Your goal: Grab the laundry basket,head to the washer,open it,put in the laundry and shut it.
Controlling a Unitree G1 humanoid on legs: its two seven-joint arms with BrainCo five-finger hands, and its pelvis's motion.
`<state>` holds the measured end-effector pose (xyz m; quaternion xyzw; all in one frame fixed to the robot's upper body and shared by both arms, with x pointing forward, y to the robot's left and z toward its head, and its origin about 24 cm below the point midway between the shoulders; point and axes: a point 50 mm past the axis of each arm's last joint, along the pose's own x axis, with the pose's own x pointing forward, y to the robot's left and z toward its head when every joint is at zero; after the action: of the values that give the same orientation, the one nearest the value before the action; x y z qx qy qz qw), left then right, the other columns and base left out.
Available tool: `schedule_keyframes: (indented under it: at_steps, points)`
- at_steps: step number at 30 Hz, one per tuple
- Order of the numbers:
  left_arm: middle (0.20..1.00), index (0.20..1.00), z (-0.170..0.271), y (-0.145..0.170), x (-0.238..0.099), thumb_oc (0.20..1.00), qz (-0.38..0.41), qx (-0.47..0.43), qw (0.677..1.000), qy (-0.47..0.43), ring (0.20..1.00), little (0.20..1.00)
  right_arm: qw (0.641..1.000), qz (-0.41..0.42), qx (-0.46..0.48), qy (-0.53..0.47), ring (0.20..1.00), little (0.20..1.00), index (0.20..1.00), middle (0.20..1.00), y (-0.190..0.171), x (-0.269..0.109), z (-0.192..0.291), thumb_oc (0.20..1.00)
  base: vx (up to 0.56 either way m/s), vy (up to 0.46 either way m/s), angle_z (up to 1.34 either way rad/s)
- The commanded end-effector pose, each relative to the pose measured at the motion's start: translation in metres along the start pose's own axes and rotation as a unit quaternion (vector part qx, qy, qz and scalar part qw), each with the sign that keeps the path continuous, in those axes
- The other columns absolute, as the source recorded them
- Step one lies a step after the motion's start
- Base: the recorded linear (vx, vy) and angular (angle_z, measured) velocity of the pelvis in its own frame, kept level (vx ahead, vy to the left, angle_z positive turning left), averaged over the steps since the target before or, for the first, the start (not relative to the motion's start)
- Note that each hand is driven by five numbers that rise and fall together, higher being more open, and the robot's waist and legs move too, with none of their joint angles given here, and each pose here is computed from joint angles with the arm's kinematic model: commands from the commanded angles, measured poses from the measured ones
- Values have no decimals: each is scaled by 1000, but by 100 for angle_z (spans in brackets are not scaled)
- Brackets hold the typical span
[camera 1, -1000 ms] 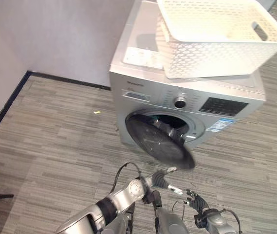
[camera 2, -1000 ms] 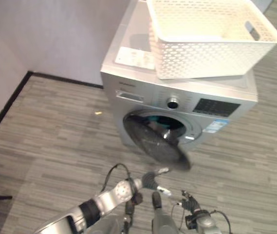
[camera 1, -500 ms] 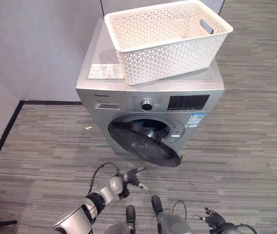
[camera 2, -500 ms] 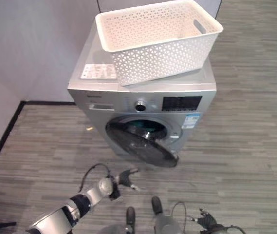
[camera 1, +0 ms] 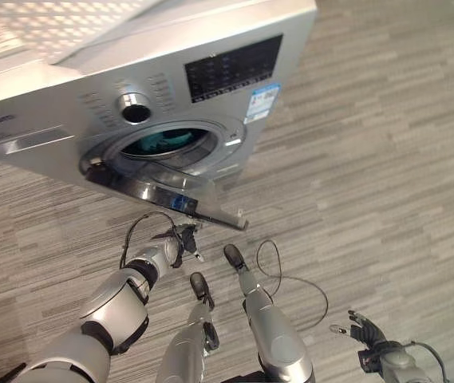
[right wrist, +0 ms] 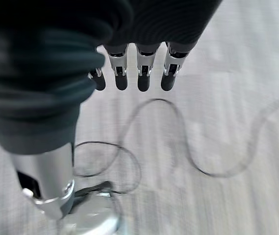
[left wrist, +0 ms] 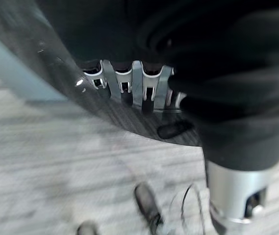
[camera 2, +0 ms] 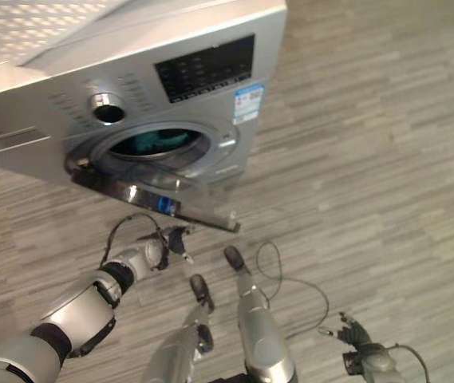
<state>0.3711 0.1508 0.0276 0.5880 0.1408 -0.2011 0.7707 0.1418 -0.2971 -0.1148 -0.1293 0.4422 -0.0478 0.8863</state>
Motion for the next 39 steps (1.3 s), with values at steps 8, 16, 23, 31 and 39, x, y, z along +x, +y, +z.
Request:
schedule_keyframes:
  at_steps: [8, 16, 23, 31, 39]
  points:
    - [1000, 1000, 9, 145, -20, 1000, 216, 25, 976, -4, 1000, 1000, 999, 20, 36, 10, 1000, 1000, 1000, 1000, 10, -10, -24, 1000, 61, -42, -9]
    - [1000, 1000, -1, 202, -47, 1000, 320, 33, 947, 7, 1000, 1000, 993, -2, 114, -35, 1000, 1000, 1000, 1000, 11, -2, -1, 1000, 9, -17, 3]
    - [1000, 1000, -28, 164, -38, 1000, 306, -48, 951, 20, 1000, 1000, 998, 4, 66, 7, 1000, 1000, 1000, 1000, 18, -8, -26, 1000, 24, 0, 13]
    - [1000, 1000, -89, -92, -42, 1000, 48, -429, 892, 131, 1000, 1000, 997, -10, 61, 51, 1000, 1000, 1000, 1000, 12, -14, -45, 1000, 74, 17, 16]
    - [1000, 1000, -134, -210, -126, 1000, -19, -542, 798, 263, 1000, 1000, 998, -22, 46, 39, 1000, 1000, 1000, 1000, -1, -2, -19, 1000, 40, -6, 32]
